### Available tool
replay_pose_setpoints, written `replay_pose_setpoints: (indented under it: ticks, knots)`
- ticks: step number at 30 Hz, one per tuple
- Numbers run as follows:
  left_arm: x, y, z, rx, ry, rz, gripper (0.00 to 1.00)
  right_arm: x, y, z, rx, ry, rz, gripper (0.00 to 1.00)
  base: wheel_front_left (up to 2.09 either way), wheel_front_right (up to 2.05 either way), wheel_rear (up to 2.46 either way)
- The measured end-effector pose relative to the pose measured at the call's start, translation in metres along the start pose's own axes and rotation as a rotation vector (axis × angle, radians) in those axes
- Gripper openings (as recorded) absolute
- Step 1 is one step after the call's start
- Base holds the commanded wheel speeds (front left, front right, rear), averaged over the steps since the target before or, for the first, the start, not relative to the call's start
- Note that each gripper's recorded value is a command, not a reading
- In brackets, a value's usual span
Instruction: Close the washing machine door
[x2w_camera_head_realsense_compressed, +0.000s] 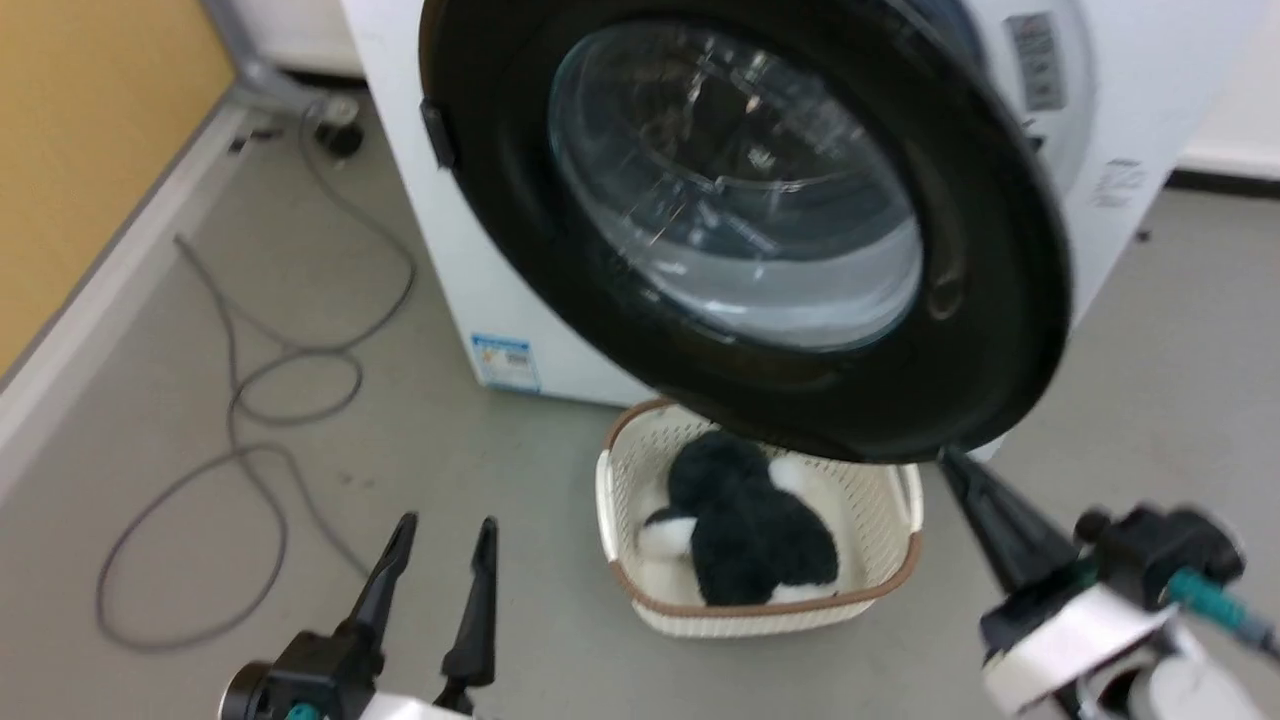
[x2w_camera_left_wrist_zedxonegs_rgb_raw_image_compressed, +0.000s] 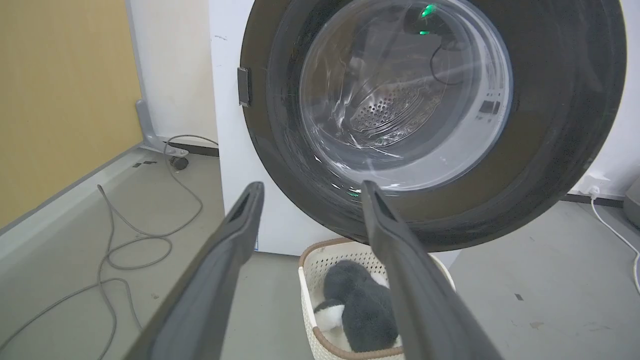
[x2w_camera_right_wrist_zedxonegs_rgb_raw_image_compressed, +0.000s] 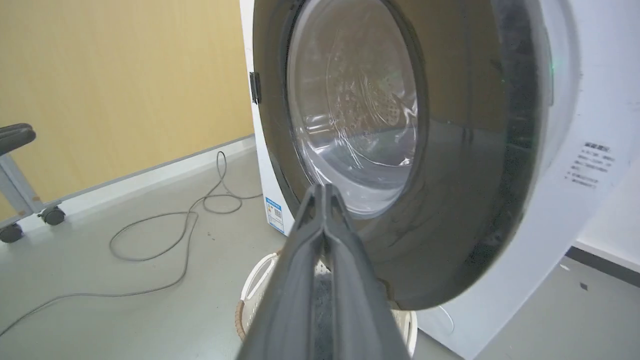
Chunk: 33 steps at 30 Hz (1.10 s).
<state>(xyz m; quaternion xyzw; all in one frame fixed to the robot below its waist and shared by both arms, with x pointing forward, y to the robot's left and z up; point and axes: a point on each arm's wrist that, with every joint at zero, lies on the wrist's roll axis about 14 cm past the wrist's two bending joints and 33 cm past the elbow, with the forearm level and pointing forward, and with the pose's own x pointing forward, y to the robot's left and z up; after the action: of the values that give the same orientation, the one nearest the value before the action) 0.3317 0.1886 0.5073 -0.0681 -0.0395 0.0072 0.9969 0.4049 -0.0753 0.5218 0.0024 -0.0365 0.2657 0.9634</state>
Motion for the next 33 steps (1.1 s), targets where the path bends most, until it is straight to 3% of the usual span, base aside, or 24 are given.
replay_pose_setpoints:
  ticks: [6,16,33]
  knots:
    - [0.012,0.004,-0.009,0.007,0.026,0.011,1.00,0.043,-0.024,-0.012,-0.016,0.048,0.047,0.00,0.00,0.00,0.00]
    - [0.021,0.017,-0.024,0.013,0.076,0.059,1.00,0.101,-0.074,-0.027,0.007,0.091,0.015,0.00,0.00,0.00,0.00]
    - [0.035,0.018,-0.041,0.009,0.122,0.076,1.00,0.170,-0.162,-0.033,0.075,0.120,-0.176,0.00,0.00,0.00,0.00]
